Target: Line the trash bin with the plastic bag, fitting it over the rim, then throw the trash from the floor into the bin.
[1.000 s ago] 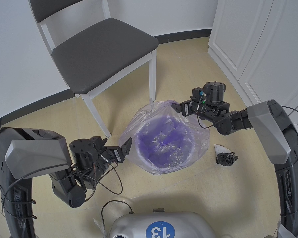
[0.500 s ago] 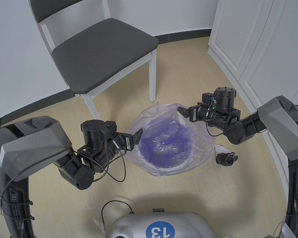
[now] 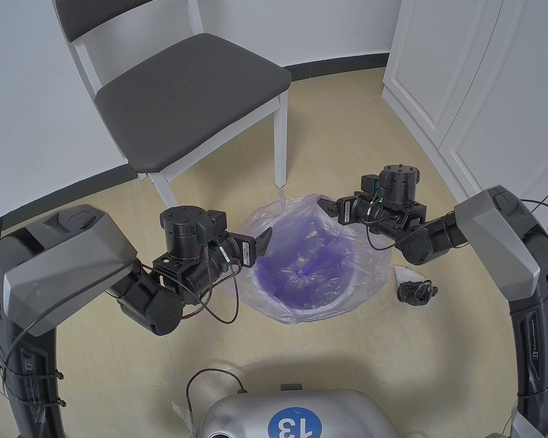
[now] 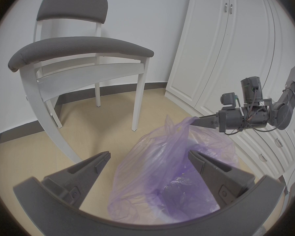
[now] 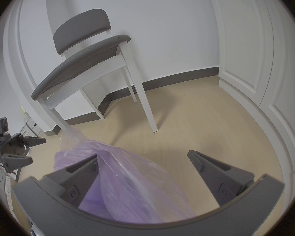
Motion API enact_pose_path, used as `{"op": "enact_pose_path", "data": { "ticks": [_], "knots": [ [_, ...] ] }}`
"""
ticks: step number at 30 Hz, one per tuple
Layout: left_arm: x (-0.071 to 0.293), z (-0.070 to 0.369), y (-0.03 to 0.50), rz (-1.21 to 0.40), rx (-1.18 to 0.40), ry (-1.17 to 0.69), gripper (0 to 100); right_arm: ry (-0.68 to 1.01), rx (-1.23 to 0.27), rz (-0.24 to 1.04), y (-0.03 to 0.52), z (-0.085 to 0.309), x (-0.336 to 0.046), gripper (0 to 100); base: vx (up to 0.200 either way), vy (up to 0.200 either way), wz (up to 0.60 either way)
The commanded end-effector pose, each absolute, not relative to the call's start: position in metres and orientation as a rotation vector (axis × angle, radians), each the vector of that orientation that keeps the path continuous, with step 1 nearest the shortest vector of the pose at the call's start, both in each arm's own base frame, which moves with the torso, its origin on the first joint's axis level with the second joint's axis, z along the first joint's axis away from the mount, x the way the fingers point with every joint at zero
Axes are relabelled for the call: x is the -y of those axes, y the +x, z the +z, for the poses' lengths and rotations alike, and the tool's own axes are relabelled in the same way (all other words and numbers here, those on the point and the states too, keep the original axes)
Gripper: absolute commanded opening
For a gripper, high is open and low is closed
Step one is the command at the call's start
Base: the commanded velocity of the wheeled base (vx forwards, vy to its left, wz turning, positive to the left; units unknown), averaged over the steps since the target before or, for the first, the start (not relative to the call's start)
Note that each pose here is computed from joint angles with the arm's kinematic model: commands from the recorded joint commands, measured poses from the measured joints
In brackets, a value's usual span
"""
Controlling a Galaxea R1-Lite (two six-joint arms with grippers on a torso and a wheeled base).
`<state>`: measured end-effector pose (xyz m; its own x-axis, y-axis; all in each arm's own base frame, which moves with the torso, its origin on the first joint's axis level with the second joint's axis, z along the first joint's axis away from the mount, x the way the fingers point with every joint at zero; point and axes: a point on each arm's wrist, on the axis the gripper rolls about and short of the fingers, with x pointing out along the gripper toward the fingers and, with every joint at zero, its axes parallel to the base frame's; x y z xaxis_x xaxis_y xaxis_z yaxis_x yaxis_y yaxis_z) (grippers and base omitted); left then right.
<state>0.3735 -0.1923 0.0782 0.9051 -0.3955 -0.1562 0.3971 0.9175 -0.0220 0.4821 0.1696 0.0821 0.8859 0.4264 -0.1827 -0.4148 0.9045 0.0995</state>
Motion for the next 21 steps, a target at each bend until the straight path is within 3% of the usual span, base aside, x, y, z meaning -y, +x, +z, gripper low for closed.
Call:
{"op": "enact_pose_path", "data": {
  "ticks": [1, 13, 21],
  "knots": [
    [0.202, 0.071, 0.372, -0.429, -0.180, 0.022, 100, 0.029, -0.381, 0.528, 0.440, 0.059, -0.162, 100, 0.000, 0.000, 0.00],
    [0.211, 0.056, 0.367, -0.458, -0.223, 0.083, 100, 0.025, -0.364, 0.550, 0.431, 0.067, -0.159, 100, 0.000, 0.000, 0.00],
    [0.205, 0.044, 0.394, -0.412, -0.225, 0.158, 100, 0.044, -0.285, 0.495, 0.441, 0.073, -0.139, 100, 0.000, 0.000, 0.00]
  ]
}}
